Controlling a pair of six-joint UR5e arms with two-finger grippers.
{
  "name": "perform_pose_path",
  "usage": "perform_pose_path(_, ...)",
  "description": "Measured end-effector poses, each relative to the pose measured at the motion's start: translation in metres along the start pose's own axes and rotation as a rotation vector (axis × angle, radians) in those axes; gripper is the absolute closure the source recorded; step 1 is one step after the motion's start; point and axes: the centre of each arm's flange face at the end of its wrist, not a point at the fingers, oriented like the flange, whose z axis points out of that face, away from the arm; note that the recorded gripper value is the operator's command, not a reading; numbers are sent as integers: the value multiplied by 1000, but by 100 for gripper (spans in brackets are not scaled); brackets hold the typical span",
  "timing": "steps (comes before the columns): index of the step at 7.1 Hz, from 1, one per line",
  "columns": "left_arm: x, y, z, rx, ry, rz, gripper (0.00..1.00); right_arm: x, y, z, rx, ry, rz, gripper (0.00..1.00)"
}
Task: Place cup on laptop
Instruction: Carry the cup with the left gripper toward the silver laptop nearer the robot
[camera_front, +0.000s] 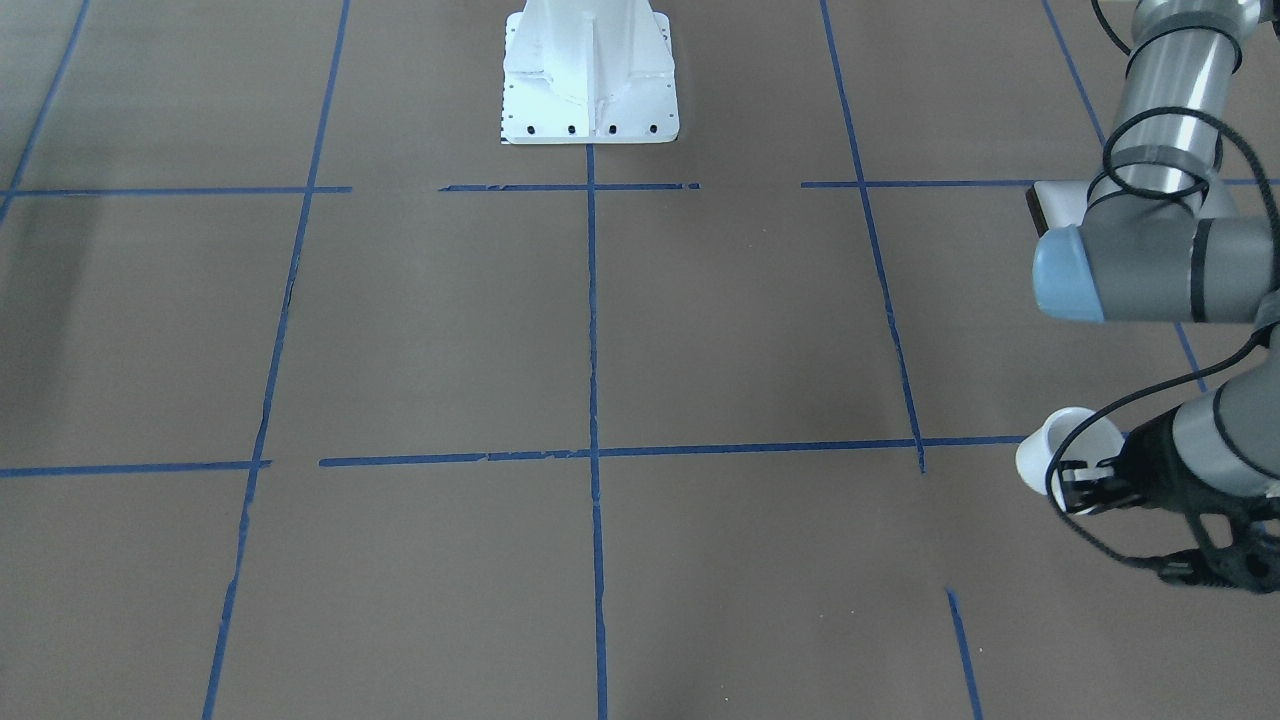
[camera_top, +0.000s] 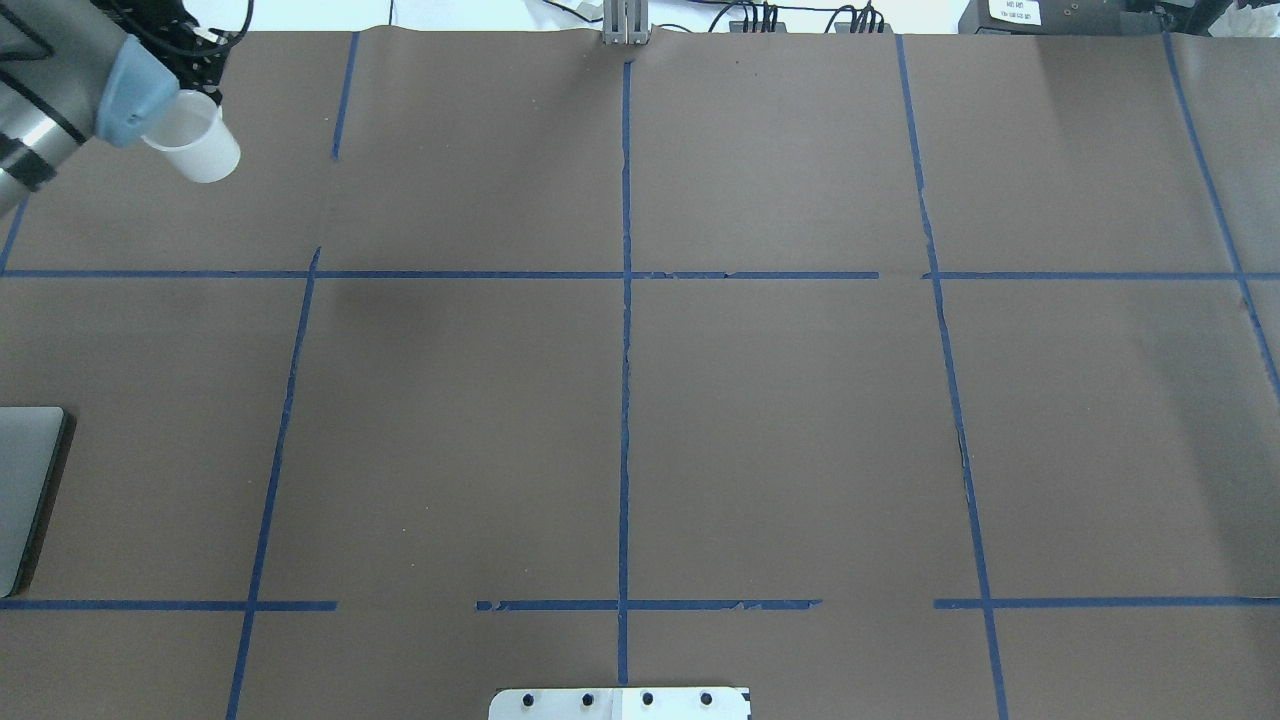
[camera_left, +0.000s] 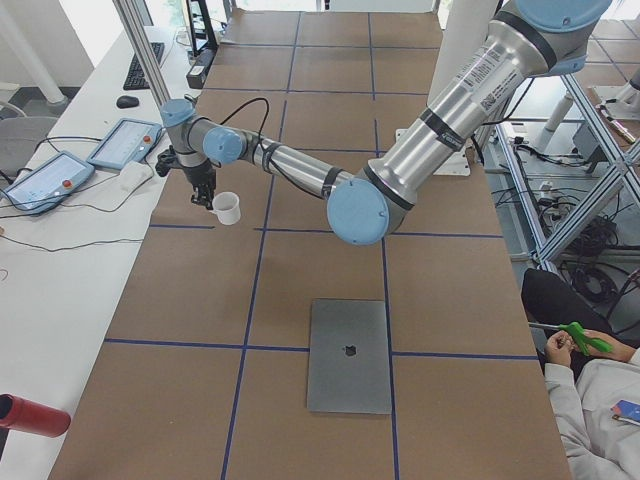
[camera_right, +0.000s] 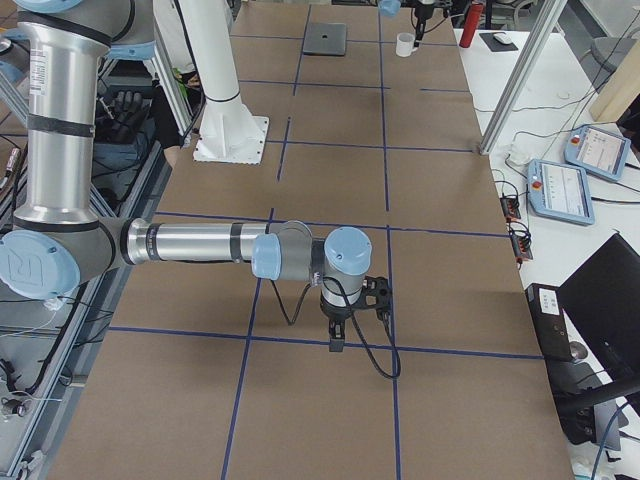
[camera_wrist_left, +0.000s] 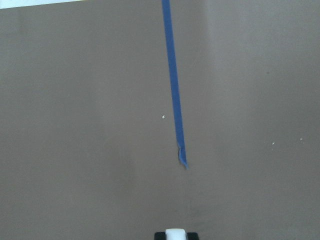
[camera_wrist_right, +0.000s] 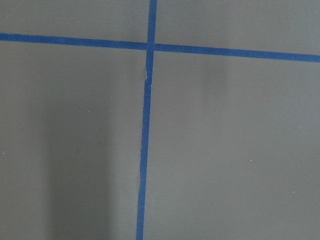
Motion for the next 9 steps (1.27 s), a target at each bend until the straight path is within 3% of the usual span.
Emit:
perform_pose_path(2,-81,92,-17,-21,-31,59,100,0,0,0,0,0,1,0)
perform_pose_path(5,-165,249,16,-96,-45,45,100,0,0,0,0,0,1,0)
perform_pose_path(7,-205,315,46,-96,-38,5,100,0,0,0,0,0,1,0)
perform_pose_path(9,-247,342,90,-45,-30,-54,100,0,0,0,0,-1,1,0)
